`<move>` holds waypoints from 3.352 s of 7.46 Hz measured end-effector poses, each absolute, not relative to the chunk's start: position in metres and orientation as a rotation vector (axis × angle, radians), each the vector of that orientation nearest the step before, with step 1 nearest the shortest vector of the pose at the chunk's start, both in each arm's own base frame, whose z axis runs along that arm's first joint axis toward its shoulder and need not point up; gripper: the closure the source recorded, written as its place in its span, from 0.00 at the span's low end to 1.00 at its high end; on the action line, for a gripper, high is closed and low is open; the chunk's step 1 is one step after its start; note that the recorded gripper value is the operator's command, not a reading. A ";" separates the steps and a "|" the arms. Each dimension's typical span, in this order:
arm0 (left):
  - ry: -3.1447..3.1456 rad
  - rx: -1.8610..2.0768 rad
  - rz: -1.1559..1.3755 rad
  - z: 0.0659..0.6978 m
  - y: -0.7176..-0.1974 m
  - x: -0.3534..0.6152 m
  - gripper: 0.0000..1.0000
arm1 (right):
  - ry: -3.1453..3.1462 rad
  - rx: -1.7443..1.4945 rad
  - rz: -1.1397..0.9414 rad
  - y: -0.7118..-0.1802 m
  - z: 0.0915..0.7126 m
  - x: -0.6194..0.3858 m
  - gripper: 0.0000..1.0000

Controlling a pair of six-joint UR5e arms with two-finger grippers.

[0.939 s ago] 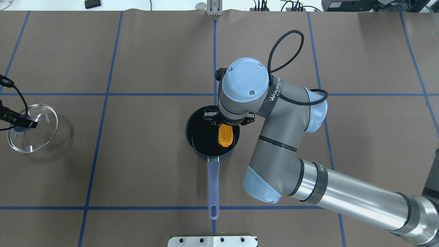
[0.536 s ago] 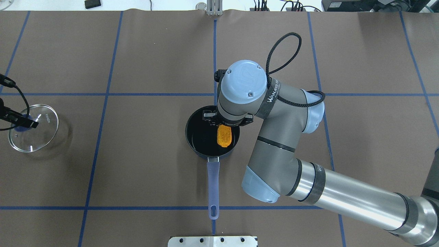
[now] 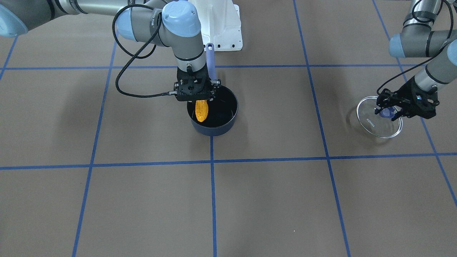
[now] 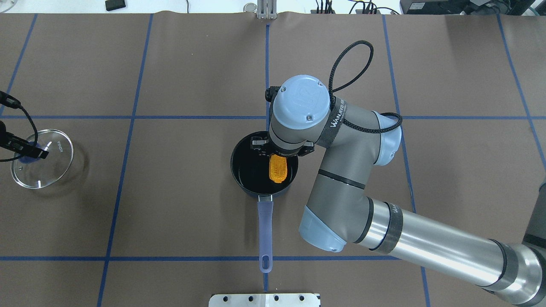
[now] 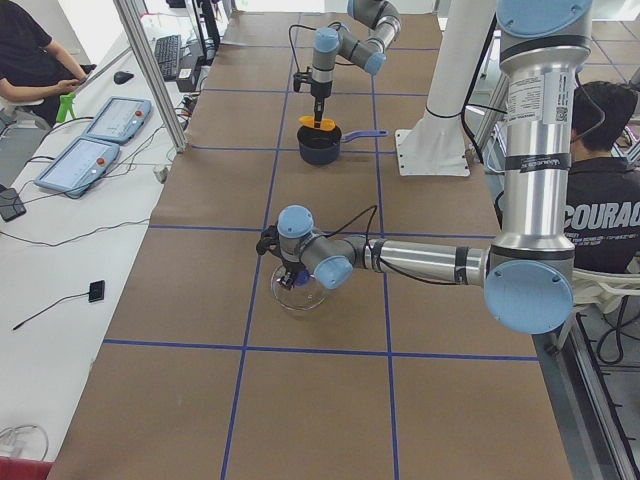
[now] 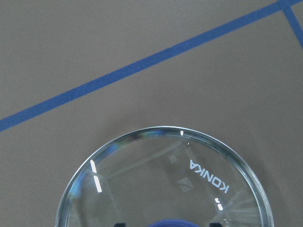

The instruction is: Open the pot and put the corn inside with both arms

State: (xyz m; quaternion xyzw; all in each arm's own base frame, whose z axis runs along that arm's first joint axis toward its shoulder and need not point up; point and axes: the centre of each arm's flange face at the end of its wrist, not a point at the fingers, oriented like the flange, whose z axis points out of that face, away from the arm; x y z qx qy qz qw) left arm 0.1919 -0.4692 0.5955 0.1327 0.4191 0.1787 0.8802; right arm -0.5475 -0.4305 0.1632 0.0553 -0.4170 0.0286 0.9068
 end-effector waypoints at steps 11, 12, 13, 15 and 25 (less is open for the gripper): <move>0.832 0.288 0.359 0.602 -0.478 0.195 0.41 | -0.860 0.140 0.045 -0.432 0.160 -0.547 0.00; 0.829 0.289 0.358 0.603 -0.478 0.195 0.41 | -0.862 0.141 0.045 -0.432 0.160 -0.547 0.00; 0.828 0.289 0.358 0.603 -0.479 0.196 0.41 | -0.863 0.142 0.044 -0.432 0.160 -0.547 0.00; 0.826 0.289 0.357 0.604 -0.482 0.197 0.39 | -0.864 0.142 0.044 -0.432 0.160 -0.546 0.00; 0.835 0.301 0.370 0.593 -0.491 0.205 0.14 | -0.866 0.158 0.052 -0.448 0.161 -0.530 0.00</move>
